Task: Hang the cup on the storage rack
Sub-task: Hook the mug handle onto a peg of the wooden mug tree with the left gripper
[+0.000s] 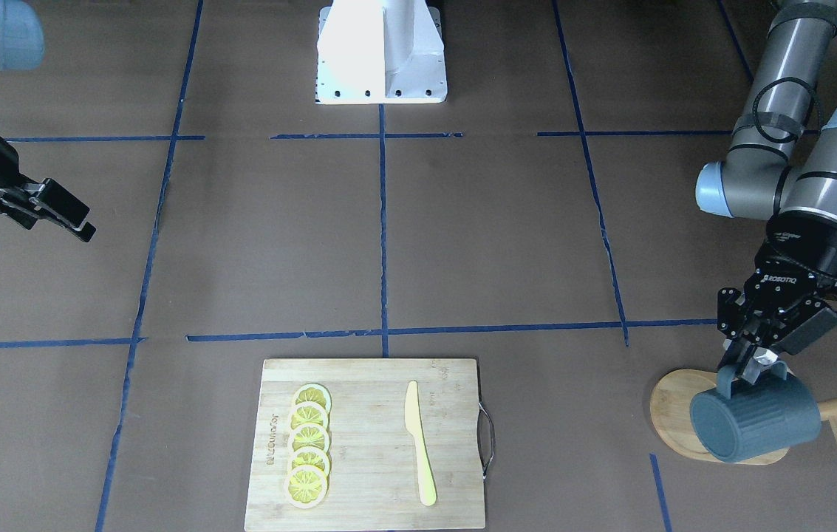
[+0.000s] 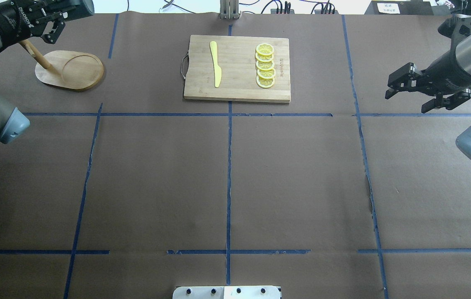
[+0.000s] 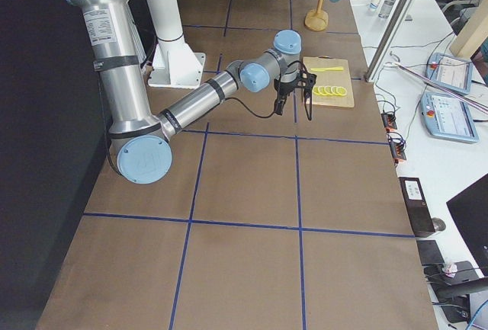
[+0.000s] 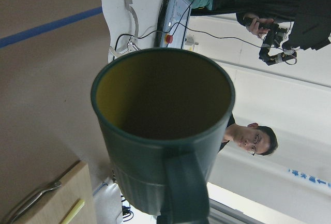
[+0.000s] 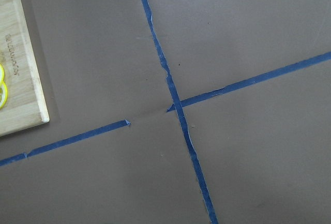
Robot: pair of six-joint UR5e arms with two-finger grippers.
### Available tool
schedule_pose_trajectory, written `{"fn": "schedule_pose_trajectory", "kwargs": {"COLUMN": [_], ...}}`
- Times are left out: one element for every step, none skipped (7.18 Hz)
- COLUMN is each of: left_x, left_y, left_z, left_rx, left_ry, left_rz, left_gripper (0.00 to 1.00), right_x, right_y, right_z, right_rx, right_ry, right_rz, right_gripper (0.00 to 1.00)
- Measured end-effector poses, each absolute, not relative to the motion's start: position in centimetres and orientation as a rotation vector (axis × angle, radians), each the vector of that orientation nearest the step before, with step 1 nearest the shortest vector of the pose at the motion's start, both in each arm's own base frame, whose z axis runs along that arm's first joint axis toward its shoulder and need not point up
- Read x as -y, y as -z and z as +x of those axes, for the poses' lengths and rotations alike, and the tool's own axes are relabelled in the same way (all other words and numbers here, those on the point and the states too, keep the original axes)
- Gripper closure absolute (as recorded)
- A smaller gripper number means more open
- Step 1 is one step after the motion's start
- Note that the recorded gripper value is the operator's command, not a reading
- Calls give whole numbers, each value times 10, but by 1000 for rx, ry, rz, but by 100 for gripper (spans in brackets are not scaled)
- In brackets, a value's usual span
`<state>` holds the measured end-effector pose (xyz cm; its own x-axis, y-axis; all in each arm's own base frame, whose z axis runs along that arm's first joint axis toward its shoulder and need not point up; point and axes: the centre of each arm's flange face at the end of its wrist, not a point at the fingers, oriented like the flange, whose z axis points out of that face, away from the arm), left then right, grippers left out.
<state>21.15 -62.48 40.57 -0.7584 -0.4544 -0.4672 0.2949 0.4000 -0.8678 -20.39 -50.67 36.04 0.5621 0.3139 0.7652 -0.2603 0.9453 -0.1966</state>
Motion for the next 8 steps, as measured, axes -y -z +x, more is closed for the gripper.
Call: {"fn": "schedule_pose_trajectory", "kwargs": {"left_x": [629,630,630,628,626,625,624,623], "left_y": [-405,-406,-410,-417,-427,-435,-445,-454], "left_z": [198,190,186,183,180,177,174,170], "left_rx": [-2002,-2013,-2017,-2018,-2019,-2023,-2029,-2029], "left_ry": [1459,1483,1495,1500,1509,1518,1524,1528], "left_rz": [-167,-188,-196,-198,-206,-216,-221,-223], "left_gripper": [99,97,97,96,96,96,95,94], "right_x": [506,504,503,502,502,501,501,500], "right_y": [-359,-355,-352,-350,-350,-349,-349,-349], "right_z": [-203,-203,-202,-202,-203,-203,-204,-205], "right_rx": [916,921,926,928,929,929,929,929], "right_ry": [-337,-337,-336,-335,-334,-333,-332,-329], "right_rz": [-61,-57,-53,-52,-52,-52,-53,-55], "right_gripper": [0,0,0,0,0,0,0,0]}}
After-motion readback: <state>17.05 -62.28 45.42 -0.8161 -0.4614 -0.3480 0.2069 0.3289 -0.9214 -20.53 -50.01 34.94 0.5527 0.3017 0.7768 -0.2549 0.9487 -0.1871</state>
